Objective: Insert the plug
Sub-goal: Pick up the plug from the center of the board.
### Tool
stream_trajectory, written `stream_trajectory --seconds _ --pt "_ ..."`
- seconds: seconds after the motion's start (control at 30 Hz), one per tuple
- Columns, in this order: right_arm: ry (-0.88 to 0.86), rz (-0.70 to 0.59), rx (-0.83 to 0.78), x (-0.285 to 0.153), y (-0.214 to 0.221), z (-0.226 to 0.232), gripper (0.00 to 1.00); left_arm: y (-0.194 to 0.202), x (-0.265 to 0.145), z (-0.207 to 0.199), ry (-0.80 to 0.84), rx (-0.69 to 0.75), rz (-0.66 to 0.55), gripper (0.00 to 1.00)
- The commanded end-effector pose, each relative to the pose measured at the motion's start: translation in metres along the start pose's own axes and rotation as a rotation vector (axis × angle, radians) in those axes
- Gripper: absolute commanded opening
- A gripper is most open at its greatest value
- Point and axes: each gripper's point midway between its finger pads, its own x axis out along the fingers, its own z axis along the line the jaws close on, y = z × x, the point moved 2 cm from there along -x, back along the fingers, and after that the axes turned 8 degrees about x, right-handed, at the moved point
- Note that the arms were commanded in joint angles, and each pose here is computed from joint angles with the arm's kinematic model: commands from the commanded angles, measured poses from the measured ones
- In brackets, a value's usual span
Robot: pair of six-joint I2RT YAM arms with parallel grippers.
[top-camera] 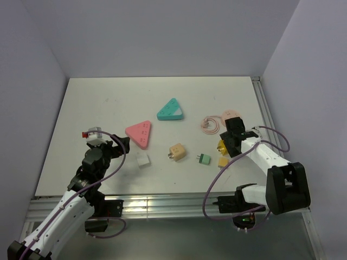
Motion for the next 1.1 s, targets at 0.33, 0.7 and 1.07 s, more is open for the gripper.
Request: stream_trajectory --seconds 0.33,0.7,1.07 --pt "-0.115 -0.041 -0.001 -0.022 -0.016 0.025 0.41 -0.026 -0.003 -0.016 0.068 -0.010 -0.072 1.00" --pt "-0.291 0.022 -0.088 -0.064 -0.007 0.056 0.24 -0.052 -0.012 -0.055 0.231 -0.123 -0.072 0.99" --pt "-0.448 0.031 -0.146 -0.119 0.021 0.083 0.09 -0.078 -0.004 -0.098 0.393 -0.262 -0.062 1.00"
